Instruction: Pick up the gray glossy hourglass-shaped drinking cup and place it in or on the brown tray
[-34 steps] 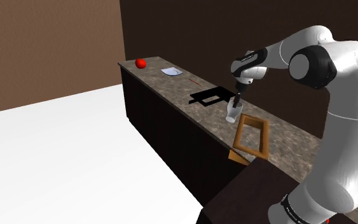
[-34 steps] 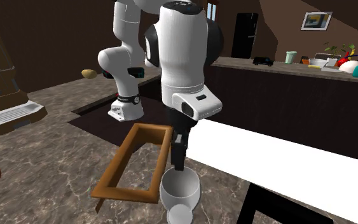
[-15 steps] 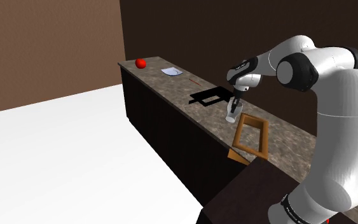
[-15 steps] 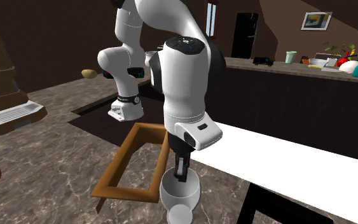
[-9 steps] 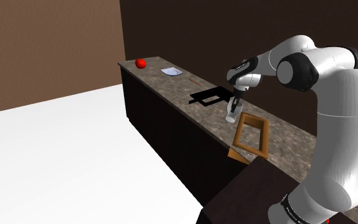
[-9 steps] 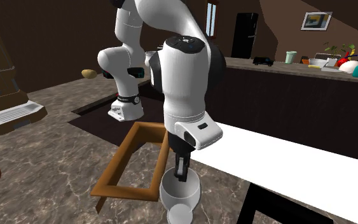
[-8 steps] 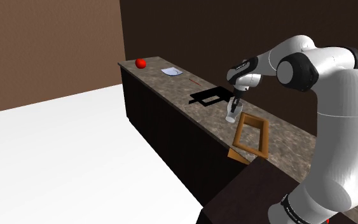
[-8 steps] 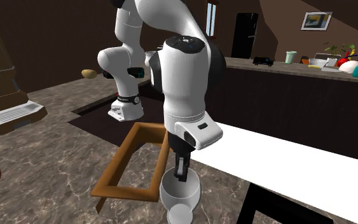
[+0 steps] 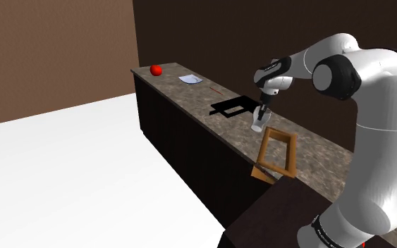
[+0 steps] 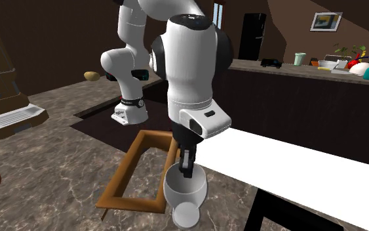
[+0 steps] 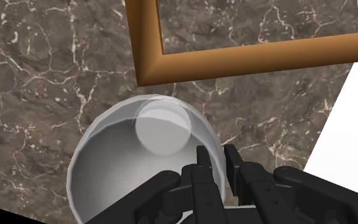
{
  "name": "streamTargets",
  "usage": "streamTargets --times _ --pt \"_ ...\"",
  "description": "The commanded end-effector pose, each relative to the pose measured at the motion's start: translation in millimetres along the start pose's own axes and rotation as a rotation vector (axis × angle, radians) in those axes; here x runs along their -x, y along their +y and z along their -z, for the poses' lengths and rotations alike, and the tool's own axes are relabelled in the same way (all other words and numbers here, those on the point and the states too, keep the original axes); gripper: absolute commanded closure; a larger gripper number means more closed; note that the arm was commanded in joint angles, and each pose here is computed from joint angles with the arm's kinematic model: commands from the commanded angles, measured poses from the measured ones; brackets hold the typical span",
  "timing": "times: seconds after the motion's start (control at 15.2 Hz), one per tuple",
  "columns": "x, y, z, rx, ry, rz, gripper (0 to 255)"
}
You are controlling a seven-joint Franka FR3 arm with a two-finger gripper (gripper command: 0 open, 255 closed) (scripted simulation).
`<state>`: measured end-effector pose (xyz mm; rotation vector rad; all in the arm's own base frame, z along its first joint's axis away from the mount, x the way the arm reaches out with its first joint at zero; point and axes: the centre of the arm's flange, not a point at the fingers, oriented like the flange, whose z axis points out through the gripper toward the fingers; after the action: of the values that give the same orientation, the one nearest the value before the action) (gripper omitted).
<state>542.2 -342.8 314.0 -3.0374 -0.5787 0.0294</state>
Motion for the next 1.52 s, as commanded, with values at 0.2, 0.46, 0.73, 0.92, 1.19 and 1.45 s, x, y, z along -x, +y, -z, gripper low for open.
streamTargets --times 0.2,0.46,0.73,0.92,1.19,1.45 --pt "0 -2 27 0.0 0.0 0.0 255" --pt "0 -3 48 0.0 0.0 0.0 255" --pt "0 -4 69 0.0 0.0 0.0 255" --pt "0 -5 85 0.0 0.0 0.0 255" --pt "0 -6 106 0.0 0.0 0.0 255" --pt "1 -7 127 0.0 0.0 0.0 255"
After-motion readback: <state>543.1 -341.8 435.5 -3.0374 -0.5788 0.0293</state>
